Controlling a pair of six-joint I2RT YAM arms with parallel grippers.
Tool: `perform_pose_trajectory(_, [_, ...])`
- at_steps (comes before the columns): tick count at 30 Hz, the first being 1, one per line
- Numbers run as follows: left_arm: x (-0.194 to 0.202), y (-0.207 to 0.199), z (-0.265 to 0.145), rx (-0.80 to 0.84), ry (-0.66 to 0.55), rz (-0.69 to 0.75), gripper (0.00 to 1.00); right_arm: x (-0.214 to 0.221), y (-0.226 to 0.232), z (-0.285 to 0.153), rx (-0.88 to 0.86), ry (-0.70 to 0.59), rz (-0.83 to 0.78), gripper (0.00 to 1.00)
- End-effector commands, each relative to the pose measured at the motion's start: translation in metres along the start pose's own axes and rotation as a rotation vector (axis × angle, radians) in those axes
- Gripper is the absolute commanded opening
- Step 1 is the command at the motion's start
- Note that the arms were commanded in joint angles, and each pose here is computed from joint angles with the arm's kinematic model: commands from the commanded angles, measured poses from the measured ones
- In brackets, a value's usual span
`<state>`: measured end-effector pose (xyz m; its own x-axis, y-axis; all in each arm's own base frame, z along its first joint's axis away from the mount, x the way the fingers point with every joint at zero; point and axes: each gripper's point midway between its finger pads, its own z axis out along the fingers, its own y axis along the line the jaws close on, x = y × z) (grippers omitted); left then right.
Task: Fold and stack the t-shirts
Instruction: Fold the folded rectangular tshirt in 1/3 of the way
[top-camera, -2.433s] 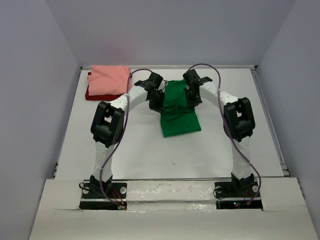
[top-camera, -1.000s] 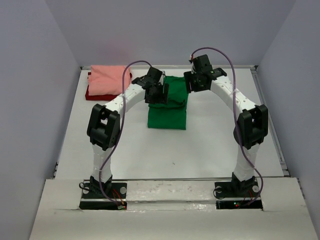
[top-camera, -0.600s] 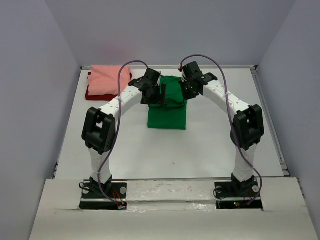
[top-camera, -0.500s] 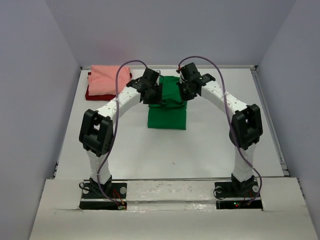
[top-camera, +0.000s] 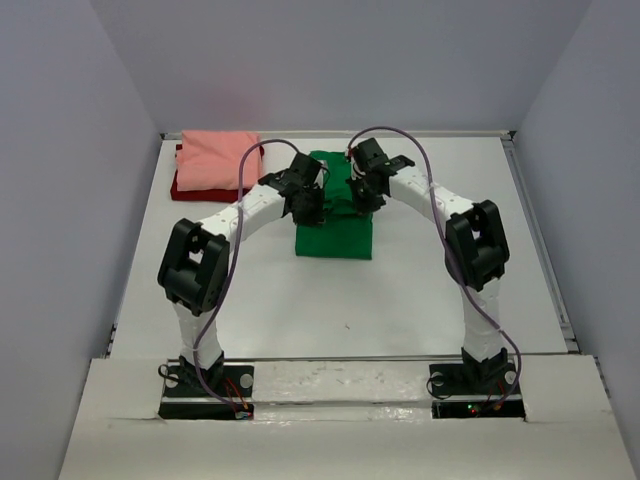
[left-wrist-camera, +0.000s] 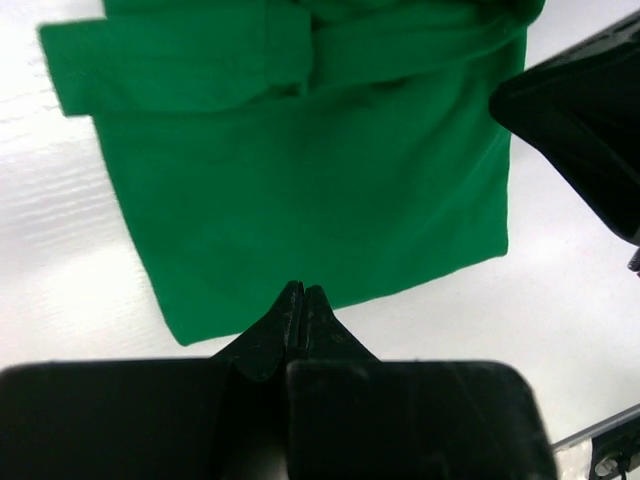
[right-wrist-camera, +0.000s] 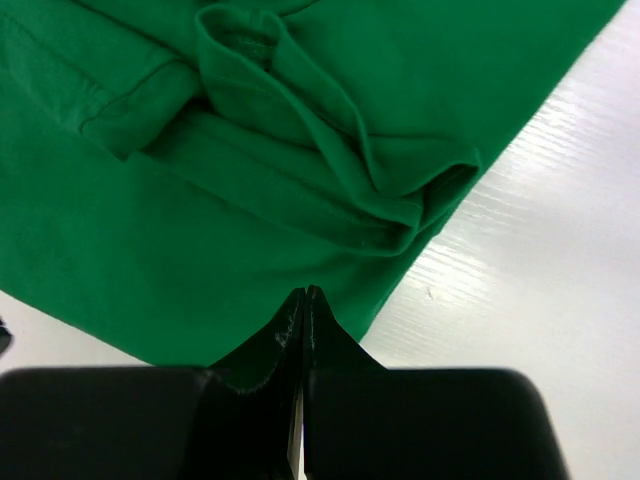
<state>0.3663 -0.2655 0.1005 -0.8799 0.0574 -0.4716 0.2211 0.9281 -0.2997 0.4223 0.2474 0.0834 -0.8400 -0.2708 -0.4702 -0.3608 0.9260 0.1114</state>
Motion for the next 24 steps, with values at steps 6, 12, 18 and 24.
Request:
perform_pose_trajectory(6, [0.028, -0.010, 0.022, 0.039, 0.055, -0.016, 0.00, -0.008, 0.022, 0.011, -0.054, -0.017, -0.016, 0.00])
perform_pose_trajectory(12, [0.043, -0.010, 0.037, 0.047, 0.099, -0.022, 0.00, -0.006, 0.018, 0.032, -0.033, 0.005, -0.019, 0.00])
perform_pose_trajectory(18, [0.065, -0.011, 0.051, 0.043, 0.148, -0.013, 0.00, -0.022, 0.014, 0.044, -0.004, -0.022, -0.038, 0.00])
perform_pose_trajectory(24, [0.087, -0.016, 0.058, 0.050, 0.180, -0.002, 0.00, -0.041, 0.004, 0.051, 0.064, -0.053, -0.051, 0.00])
